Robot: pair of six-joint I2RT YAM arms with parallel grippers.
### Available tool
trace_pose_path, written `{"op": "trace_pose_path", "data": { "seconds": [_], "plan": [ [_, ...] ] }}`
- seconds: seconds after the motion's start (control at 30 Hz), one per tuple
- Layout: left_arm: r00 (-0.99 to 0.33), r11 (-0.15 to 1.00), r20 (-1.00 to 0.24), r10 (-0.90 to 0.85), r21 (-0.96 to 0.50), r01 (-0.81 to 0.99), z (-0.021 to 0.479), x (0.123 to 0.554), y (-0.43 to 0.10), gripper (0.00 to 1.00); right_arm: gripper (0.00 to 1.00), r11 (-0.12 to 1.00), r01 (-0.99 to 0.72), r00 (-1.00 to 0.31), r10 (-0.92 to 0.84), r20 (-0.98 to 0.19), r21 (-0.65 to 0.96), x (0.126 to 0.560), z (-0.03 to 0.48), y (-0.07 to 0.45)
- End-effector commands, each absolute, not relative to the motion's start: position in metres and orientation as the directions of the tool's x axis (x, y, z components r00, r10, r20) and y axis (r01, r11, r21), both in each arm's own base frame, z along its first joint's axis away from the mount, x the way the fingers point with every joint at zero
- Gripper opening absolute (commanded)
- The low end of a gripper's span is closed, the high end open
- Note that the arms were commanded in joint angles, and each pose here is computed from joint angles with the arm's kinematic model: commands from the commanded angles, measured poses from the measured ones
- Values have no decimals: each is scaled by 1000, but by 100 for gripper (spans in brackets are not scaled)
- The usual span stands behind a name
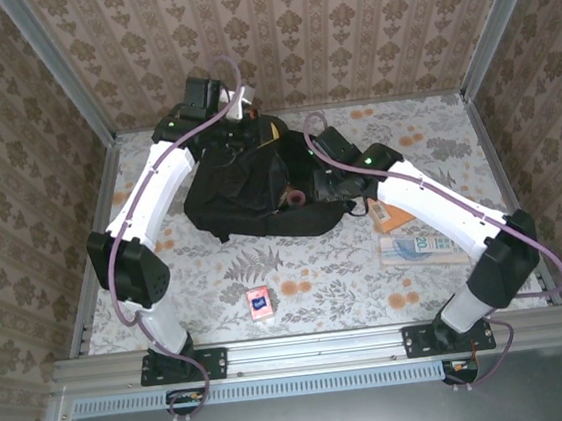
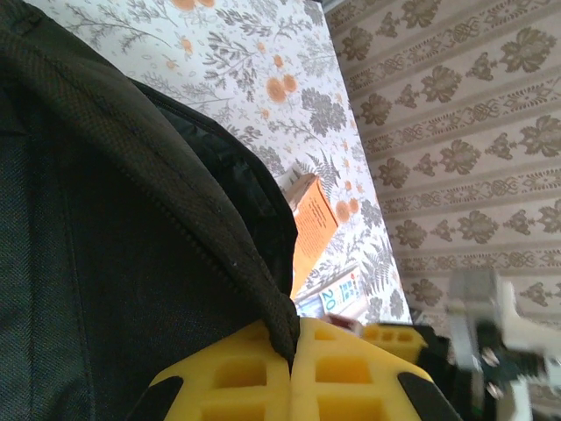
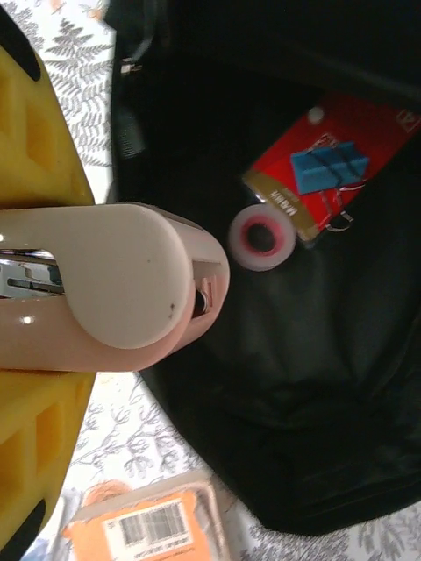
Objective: Pack books, pencil case, and school supplies into a backpack
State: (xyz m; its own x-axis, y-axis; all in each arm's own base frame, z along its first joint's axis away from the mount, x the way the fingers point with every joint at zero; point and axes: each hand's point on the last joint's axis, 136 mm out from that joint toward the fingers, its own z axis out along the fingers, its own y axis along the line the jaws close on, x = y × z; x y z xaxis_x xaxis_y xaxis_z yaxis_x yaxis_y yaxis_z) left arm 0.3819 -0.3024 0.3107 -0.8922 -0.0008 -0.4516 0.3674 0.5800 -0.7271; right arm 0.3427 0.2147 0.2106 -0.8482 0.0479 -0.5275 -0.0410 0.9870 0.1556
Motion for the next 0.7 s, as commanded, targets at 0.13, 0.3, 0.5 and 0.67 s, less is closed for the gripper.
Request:
{"op": "trace_pose_path", "data": {
  "seconds": [0.13, 0.3, 0.5, 0.67],
  "plan": [
    [-813, 447, -582, 18, -723, 527, 385, 350, -303, 0, 45, 972, -62, -879, 56, -474, 229, 392, 184, 258],
    [-797, 409, -604, 14, -724, 556, 405, 343, -303, 0, 47, 938, -56, -890, 109, -443, 343, 415, 176, 293],
    [-786, 397, -618, 14, -718, 572, 413, 340, -300, 0, 63, 846, -94, -912, 139, -386, 525, 420, 181, 337],
    [-790, 403, -613, 3, -722, 562, 412, 343, -295, 0, 81, 852, -105, -909, 126, -397, 512, 417, 182, 333]
  ]
}}
